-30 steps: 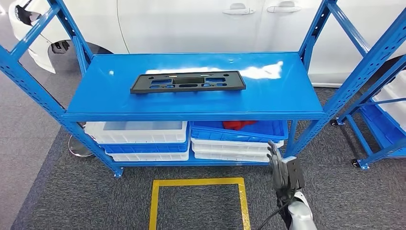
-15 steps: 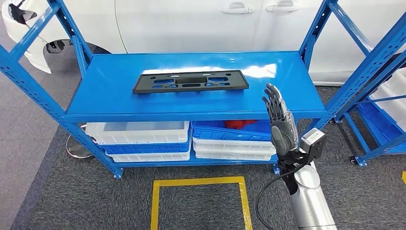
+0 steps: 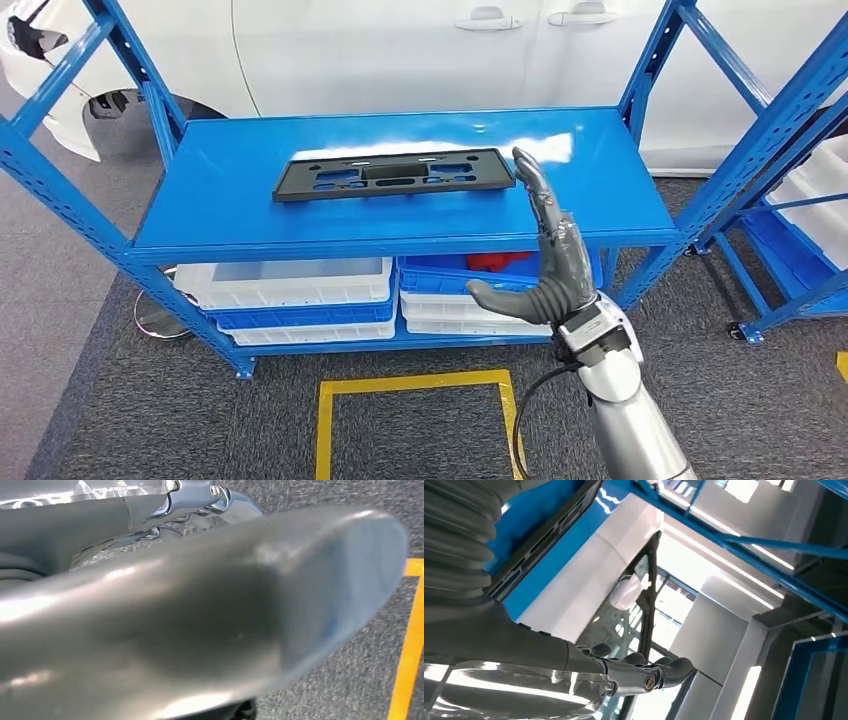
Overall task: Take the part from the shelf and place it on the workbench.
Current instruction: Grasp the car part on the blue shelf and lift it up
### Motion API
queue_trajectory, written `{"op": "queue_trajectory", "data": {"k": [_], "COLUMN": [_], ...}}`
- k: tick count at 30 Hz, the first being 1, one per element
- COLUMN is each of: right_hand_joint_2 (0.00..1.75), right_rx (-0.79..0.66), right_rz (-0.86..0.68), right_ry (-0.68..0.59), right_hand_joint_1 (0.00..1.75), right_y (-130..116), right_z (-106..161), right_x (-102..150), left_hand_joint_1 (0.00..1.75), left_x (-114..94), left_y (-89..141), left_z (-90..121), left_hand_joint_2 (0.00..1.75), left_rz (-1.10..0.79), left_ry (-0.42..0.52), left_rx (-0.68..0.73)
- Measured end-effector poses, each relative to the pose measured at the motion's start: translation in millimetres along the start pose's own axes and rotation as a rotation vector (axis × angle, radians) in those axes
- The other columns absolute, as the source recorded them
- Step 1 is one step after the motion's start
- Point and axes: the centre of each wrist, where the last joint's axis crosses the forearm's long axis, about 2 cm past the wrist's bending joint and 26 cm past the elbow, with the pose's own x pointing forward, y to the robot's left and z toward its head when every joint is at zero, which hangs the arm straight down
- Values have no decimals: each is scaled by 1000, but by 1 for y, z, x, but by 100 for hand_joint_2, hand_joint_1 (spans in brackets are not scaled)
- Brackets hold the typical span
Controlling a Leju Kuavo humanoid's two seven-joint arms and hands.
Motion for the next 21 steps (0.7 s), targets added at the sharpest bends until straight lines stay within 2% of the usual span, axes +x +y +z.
{"op": "queue_trajectory", "data": {"k": [8, 21], "right_hand_joint_2": [175, 175], "right_rx": [45, 148], "right_rz": [232, 502], "right_ry": [-25, 6], "right_hand_joint_1": [0, 0], "right_y": [22, 71], "right_z": [-8, -24], "right_x": [7, -11], "left_hand_joint_1": [0, 0], "left_x": [1, 2], "left_y": [-1, -6], "left_z": [0, -1], "left_hand_joint_2": [0, 0], "left_rz": [14, -7], "left_ry": [0, 12], "left_rx": [4, -13]}}
